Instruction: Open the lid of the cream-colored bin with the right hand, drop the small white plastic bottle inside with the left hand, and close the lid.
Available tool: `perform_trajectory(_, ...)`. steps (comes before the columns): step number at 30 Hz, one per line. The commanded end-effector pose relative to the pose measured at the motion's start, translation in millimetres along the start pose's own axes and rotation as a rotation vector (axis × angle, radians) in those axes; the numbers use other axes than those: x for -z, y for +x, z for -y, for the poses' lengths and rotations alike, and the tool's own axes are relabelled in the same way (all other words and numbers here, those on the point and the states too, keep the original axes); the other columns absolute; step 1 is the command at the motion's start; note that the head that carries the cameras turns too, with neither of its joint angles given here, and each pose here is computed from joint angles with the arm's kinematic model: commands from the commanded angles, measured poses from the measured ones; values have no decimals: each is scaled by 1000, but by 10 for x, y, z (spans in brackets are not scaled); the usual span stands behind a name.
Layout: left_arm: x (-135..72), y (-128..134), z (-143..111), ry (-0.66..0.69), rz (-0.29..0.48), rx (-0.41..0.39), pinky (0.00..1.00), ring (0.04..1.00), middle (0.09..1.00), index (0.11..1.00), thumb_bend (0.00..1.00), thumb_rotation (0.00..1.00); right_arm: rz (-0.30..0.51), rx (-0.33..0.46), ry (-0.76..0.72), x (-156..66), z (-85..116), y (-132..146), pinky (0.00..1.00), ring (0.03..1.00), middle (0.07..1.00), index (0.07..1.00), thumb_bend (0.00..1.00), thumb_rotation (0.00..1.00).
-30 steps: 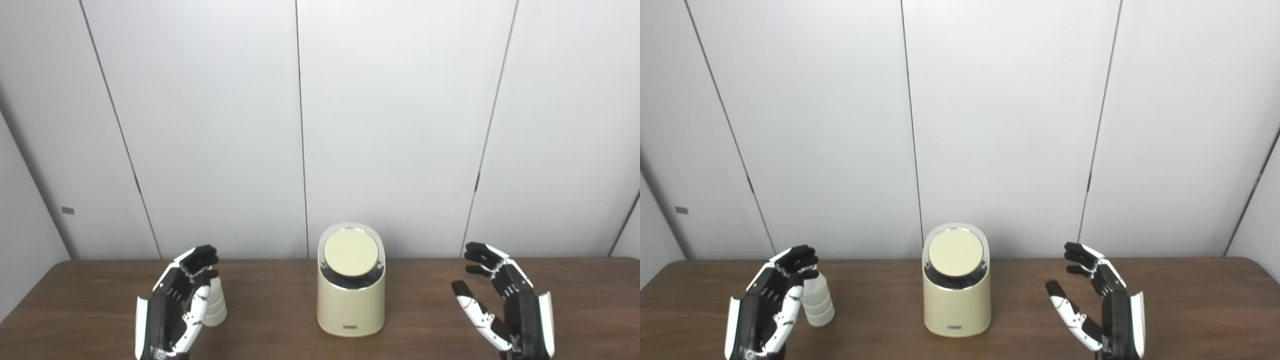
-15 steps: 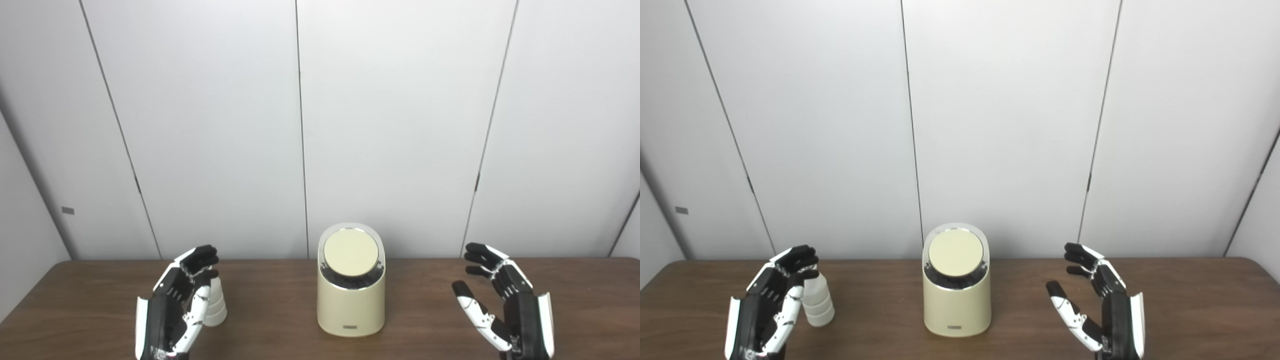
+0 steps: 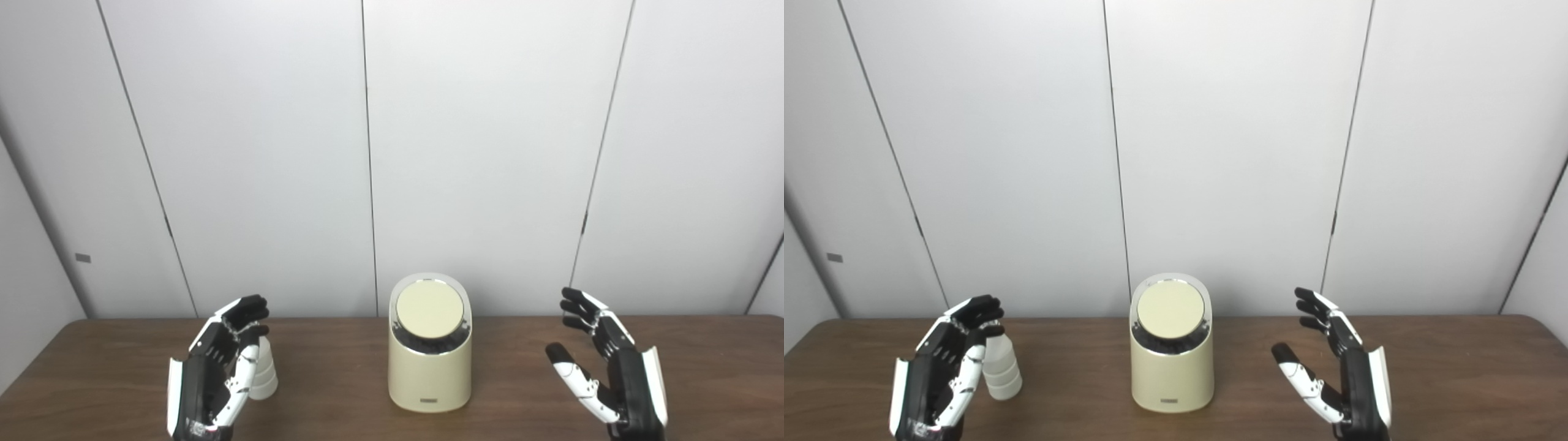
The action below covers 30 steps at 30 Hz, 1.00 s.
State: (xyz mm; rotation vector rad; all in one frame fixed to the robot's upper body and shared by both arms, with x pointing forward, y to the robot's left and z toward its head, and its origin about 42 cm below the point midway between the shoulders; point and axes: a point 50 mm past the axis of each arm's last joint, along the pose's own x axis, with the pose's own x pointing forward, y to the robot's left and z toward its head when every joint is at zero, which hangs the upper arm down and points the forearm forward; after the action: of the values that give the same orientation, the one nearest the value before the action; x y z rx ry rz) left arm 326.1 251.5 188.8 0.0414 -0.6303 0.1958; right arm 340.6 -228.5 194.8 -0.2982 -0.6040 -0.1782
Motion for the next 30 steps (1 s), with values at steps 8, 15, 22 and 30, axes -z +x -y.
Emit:
perform_trajectory(8,-78,142,10,0,79,5,653,727,744,728,292,416,20,-143,-185,-373,-44,409,939,991,995,979,942,954)
perform_trajectory(15,-80,153,31,-5,76,3,651,724,742,728,277,416,7,-178,-241,-635,-144,715,985,1000,1000,1000,987,889)
perform_trajectory(22,-97,162,45,-1,78,3,649,725,743,728,280,431,7,-149,-232,-804,-299,952,781,913,1000,1000,973,668)
perform_trajectory(30,-104,161,60,6,83,-2,643,720,738,724,282,430,-27,-161,-278,-764,-426,1131,710,930,1000,1000,1000,522)
